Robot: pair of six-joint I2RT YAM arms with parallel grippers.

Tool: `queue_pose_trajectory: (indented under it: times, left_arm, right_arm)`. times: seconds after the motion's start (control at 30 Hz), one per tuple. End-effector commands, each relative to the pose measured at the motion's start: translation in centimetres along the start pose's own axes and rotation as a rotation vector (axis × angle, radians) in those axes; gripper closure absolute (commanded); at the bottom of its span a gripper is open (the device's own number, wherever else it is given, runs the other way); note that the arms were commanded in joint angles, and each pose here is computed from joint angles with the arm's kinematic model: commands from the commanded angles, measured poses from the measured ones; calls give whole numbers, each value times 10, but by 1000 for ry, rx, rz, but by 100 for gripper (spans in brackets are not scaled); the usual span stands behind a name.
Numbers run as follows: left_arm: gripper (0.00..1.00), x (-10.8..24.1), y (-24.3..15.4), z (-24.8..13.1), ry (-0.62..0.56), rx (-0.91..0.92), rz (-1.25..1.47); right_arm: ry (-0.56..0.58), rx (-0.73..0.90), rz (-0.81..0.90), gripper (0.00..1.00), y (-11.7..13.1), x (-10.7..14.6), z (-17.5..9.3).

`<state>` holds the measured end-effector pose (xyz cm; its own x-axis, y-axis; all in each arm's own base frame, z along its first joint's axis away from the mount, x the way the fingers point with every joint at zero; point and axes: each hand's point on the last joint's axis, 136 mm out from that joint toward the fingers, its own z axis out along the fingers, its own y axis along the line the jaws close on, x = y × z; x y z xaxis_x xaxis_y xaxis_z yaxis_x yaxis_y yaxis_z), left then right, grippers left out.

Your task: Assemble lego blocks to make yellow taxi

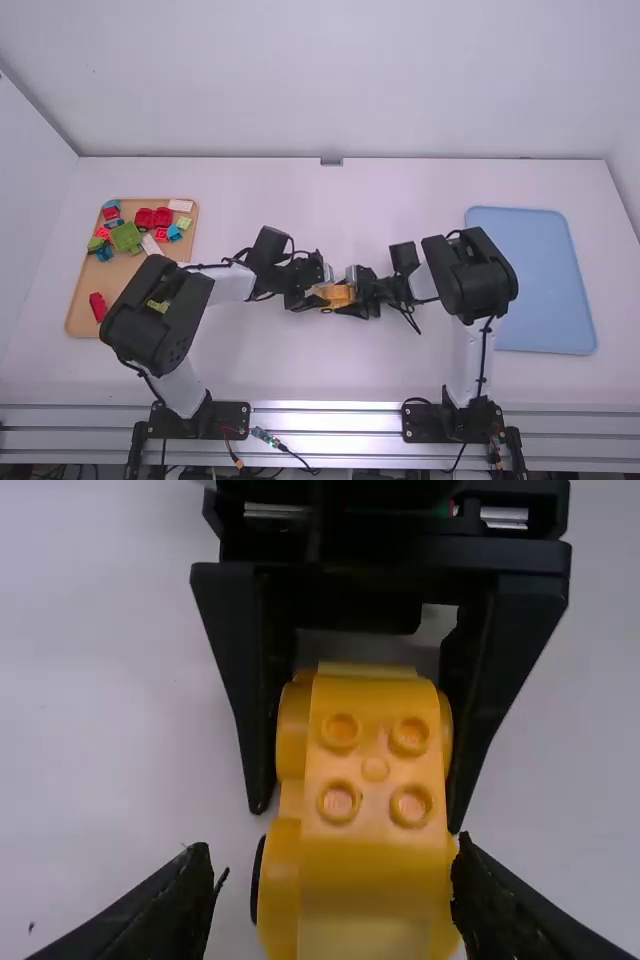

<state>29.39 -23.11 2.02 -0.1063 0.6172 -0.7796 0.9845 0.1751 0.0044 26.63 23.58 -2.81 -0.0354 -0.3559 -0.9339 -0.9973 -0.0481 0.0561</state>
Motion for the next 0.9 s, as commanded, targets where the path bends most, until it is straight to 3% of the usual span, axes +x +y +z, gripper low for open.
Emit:
queue_pose_trajectory:
  times: [0.0,0.17,0.27,0.37,0.4,0.47,0.57,0.87]
  left_arm:
    - [39,-12,-5,-14,-77,22,18]
    - [38,-14,-2,-43,-140,-5,34]
    - [25,-12,3,-68,-172,-56,23]
    - [20,-10,9,-91,-205,-119,10]
    - [1,-8,11,-104,-224,-159,6]
    - [1,-4,14,-124,-253,-215,0]
    - [2,2,16,-146,-292,-291,-9]
    - [1,7,2,-166,-387,-340,23]
  right_arm:
    - [-4,-7,15,49,1,3,1]
    - [2,-3,15,48,0,4,1]
    - [2,-3,16,43,0,4,1]
    - [1,-3,16,38,0,4,1]
    - [2,-3,15,31,0,4,1]
    - [1,-4,16,16,0,4,1]
    - [-3,-6,14,7,1,3,1]
    - [-10,-40,-42,5,6,-7,18]
